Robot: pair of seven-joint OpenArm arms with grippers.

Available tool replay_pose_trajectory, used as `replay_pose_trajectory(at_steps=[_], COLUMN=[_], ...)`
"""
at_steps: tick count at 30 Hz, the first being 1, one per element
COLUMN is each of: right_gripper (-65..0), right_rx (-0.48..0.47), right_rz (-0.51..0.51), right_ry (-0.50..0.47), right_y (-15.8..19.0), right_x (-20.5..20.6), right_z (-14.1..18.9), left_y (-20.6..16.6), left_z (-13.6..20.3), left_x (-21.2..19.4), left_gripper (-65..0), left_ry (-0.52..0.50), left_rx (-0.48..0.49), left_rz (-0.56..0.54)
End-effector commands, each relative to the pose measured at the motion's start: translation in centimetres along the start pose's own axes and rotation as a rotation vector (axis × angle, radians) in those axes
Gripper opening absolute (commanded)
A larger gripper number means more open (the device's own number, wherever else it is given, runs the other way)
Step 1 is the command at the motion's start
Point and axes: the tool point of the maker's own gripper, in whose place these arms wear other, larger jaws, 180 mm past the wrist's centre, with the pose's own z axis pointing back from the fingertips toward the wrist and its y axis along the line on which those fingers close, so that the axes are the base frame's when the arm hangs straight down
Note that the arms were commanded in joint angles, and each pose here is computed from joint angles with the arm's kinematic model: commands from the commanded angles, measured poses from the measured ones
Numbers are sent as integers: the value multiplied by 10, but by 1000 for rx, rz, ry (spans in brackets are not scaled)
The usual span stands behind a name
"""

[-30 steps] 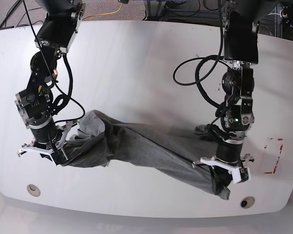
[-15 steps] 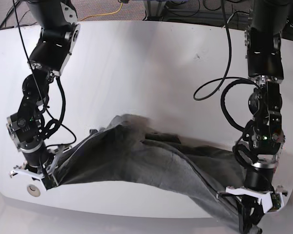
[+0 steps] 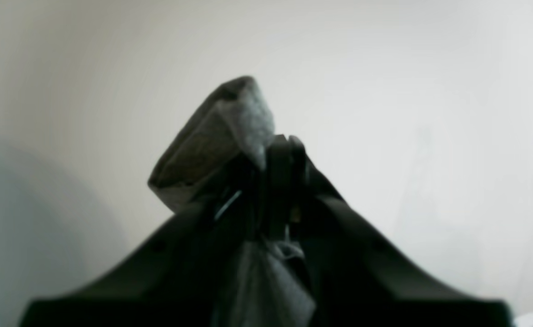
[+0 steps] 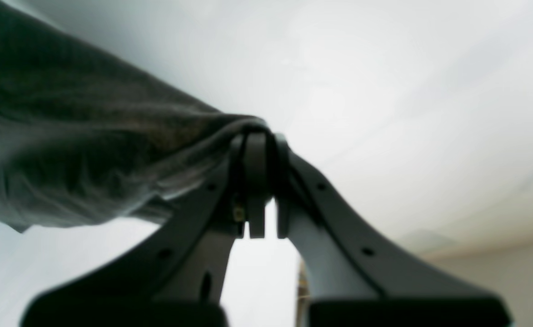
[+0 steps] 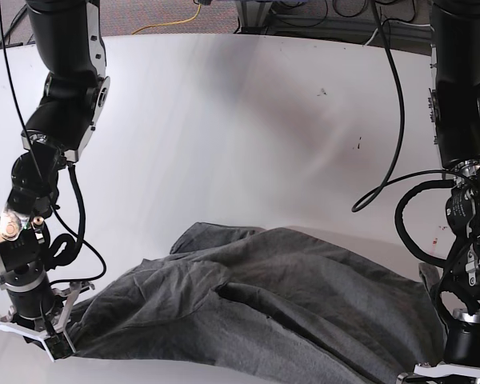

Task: Layout the t-shirt on the table in an organized manner, then fold the t-shirt properly
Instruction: 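Lift the shirt with both grippers and swing it up and away, then lay the shirt down spread out, holding its ends apart with both grippers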

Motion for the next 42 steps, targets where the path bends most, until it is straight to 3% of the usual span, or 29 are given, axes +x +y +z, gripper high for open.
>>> replay_pose_trajectory(at_steps=[1,4,11,17,27,42], right_gripper=[-650,-650,-650,-650,-650,-650], right_rx=[-62,-62,31,115,240,407], right_rz=[10,26,43,-35,-58,-39], right_ry=[-34,24,139,273,414,601], right_y=[-18,-10,39,80,136,198], right_x=[15,2,-46,-106,-161,-226], right_z=[14,22,35,50,79,136], left_y=[-1,-4,-2,1,-4,37], left_z=[-2,3,34,82,175,296], left_x=[20,26,-21,-68,-143,-181], left_gripper=[-650,-650,-650,-650,-650,-650], left_ry=[-56,-68,39,167,423,690], left_rx=[-12,-26,-11,12,52,226], left_rz=[9,0,28,55,122,96])
